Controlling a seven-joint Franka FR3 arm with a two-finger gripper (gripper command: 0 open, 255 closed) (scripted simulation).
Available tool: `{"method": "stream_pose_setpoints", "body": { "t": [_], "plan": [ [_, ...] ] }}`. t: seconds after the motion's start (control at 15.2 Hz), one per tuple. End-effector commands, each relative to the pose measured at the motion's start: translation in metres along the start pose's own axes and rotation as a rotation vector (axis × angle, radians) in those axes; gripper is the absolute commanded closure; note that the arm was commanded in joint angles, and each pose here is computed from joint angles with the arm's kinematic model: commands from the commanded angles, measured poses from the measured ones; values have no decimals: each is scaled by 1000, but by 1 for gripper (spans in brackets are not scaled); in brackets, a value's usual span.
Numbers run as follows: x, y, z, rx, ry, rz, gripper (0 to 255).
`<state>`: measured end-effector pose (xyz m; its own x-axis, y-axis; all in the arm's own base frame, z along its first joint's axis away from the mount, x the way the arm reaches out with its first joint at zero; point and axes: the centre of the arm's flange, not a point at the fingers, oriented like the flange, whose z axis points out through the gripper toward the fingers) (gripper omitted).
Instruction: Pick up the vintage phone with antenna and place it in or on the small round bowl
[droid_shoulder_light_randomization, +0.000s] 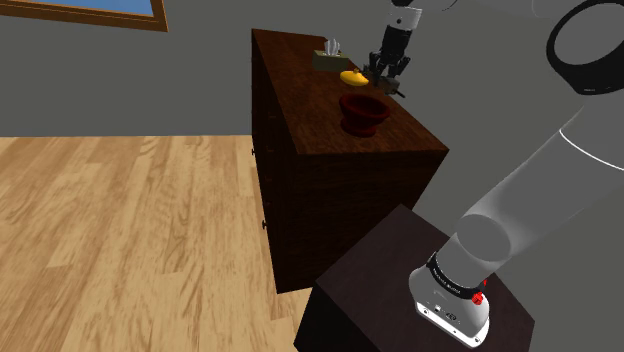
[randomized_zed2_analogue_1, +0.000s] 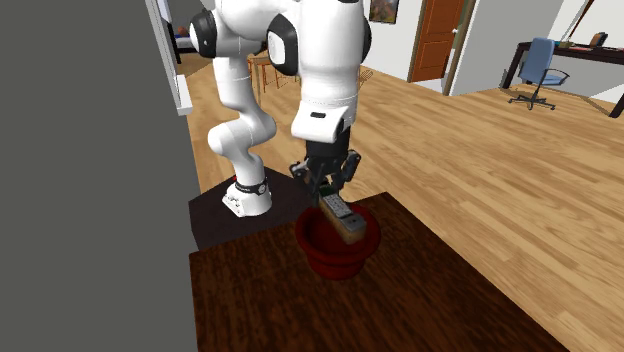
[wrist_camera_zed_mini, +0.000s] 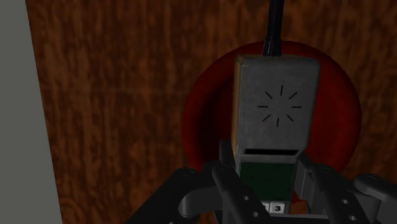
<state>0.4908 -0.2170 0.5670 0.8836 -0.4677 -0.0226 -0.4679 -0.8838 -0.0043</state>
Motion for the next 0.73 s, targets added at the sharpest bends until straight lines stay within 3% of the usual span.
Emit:
{"method": "stream_pose_setpoints", "body": {
  "t": [0.0, 0.66],
  "plan": [
    [19, -28, -2, 1, 0, 1, 255],
    [20, -28, 51, 1, 0, 1, 255]
  ]
}}
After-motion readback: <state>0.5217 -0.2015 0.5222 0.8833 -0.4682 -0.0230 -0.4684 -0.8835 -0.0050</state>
